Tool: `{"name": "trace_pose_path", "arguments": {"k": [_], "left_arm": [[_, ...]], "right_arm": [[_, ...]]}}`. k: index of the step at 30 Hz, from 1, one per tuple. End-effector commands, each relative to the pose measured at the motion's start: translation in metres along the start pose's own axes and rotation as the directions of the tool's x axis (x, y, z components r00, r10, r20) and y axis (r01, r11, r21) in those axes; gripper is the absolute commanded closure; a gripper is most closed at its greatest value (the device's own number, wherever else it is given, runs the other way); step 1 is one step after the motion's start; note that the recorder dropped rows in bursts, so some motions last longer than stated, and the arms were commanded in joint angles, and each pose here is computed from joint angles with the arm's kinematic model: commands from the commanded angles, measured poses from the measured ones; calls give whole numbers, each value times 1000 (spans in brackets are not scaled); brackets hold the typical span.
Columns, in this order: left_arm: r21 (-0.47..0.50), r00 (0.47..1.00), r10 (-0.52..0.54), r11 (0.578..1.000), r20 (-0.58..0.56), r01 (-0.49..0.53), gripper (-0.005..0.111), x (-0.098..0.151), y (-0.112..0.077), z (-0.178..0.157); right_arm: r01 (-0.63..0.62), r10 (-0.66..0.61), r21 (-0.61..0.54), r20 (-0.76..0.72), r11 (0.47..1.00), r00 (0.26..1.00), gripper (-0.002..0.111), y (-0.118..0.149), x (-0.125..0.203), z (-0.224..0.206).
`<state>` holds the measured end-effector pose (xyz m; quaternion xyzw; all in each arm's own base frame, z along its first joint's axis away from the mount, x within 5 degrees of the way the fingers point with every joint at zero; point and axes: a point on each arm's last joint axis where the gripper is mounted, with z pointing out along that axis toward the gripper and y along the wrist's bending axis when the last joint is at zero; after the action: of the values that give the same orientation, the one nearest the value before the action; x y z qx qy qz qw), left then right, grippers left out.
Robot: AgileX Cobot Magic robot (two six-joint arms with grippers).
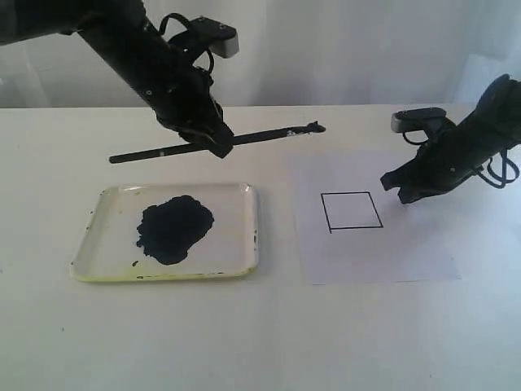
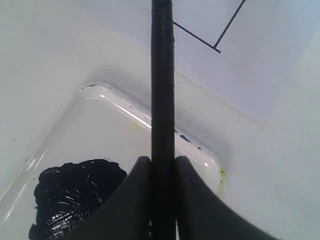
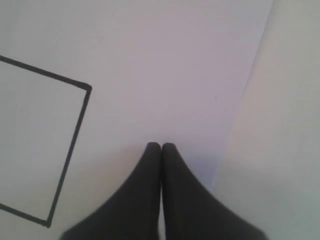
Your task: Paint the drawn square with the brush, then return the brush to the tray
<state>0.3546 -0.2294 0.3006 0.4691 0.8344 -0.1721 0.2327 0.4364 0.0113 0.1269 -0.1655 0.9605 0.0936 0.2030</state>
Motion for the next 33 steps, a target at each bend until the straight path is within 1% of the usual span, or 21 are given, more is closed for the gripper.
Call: {"name": "trace_pose_path", "arguments": {"k": [1, 4, 6, 9, 12, 22, 26, 28, 30, 33], "left_arm": [[22, 999, 35, 999, 5, -36, 107, -3, -1, -2], [18, 998, 60, 998, -1, -60, 107, -3, 0, 0], [15, 997, 68, 998, -24, -68, 107, 0, 2, 3], [43, 994, 95, 995, -53, -93, 107, 3, 2, 10], [48, 994, 97, 994, -47, -95, 107, 3, 4, 17], [56, 985, 170, 984, -9, -170, 107, 3, 11, 40], [75, 978, 207, 976, -13, -206, 107, 5, 12, 48], [64, 978, 210, 976, -3, -210, 107, 4, 13, 48], [41, 977, 212, 976, 16, -212, 107, 1, 15, 48], [32, 975, 218, 975, 30, -219, 107, -3, 15, 44]], "right_arm": [[27, -27, 6, 18, 1000, 999, 108, -3, -1, 2], [44, -44, 1, 5, 999, 999, 108, -4, 1, 6], [49, -49, 2, -2, 999, 999, 105, -4, 2, 8], [49, -49, 2, -2, 999, 999, 96, -4, 2, 8], [49, -49, 4, 0, 999, 999, 88, -4, 2, 8], [50, -50, 4, 0, 999, 999, 87, -4, 2, 8], [133, -133, 4, 0, 991, 991, 87, -4, 2, 8], [165, -165, 6, 1, 986, 986, 85, -4, 2, 8], [176, -176, 16, 9, 984, 984, 78, -5, 1, 8], [173, -173, 18, 15, 985, 985, 65, -5, 0, 7]]}}
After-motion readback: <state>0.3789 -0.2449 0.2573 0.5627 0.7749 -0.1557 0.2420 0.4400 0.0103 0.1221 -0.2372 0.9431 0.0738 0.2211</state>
